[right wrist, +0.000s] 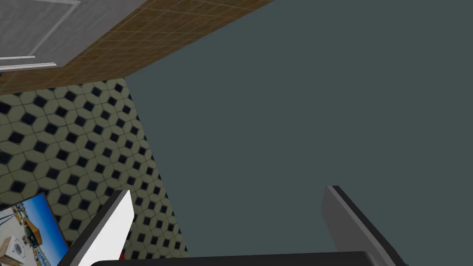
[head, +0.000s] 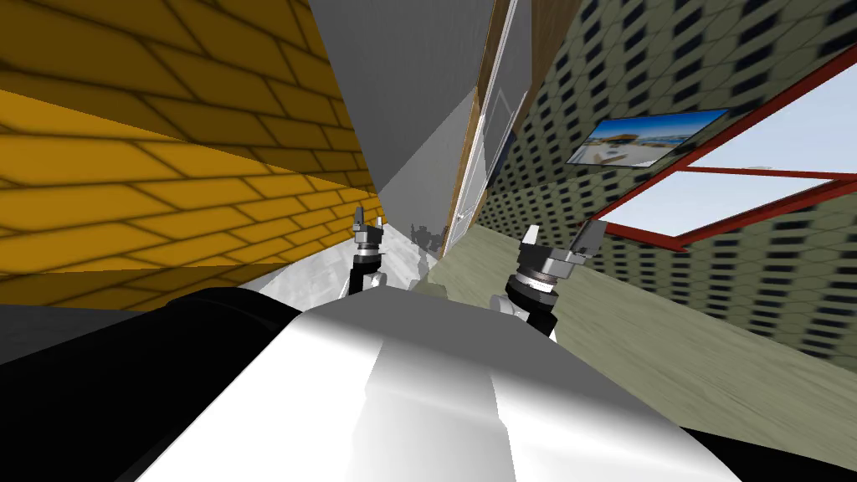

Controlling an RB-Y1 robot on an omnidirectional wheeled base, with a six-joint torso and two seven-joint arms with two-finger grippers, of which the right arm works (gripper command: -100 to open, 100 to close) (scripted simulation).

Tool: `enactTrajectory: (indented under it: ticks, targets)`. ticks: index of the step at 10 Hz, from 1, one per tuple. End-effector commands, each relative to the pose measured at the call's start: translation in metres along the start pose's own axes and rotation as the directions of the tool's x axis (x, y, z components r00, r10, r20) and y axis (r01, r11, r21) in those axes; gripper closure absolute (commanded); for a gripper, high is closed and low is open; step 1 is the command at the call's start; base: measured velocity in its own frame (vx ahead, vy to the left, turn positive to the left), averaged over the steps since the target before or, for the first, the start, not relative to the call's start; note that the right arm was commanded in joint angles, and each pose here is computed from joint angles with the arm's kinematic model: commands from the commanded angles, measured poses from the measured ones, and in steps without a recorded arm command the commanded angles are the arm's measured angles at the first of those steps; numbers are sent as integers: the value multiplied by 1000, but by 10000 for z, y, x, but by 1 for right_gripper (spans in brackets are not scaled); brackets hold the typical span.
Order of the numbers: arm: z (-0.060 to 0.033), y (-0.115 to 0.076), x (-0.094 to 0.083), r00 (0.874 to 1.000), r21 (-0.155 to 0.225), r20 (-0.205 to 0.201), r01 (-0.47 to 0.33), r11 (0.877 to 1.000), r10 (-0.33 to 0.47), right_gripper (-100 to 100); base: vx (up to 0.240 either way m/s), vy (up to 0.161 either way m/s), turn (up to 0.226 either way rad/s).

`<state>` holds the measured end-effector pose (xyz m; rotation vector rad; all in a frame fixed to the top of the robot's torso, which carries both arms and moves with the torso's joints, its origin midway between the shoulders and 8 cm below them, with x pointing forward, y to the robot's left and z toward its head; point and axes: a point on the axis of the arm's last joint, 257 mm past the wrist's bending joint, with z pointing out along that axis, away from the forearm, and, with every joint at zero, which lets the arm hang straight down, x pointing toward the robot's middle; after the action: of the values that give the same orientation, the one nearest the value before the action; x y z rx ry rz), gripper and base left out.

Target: Push the door open

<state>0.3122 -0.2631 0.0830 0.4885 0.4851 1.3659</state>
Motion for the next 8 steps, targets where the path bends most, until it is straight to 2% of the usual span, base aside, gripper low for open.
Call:
enactTrajectory:
  ticks: [1, 4, 8]
  targets:
    - [-42, -117, 35, 999, 20, -19, 41, 999, -40, -100, 145, -96, 155]
    - [-132, -342, 93, 991, 54, -58, 120, 991, -117, -100, 139, -77, 119]
    - [-252, -604, 151, 973, 89, -105, 214, 973, -204, -100, 124, -93, 112]
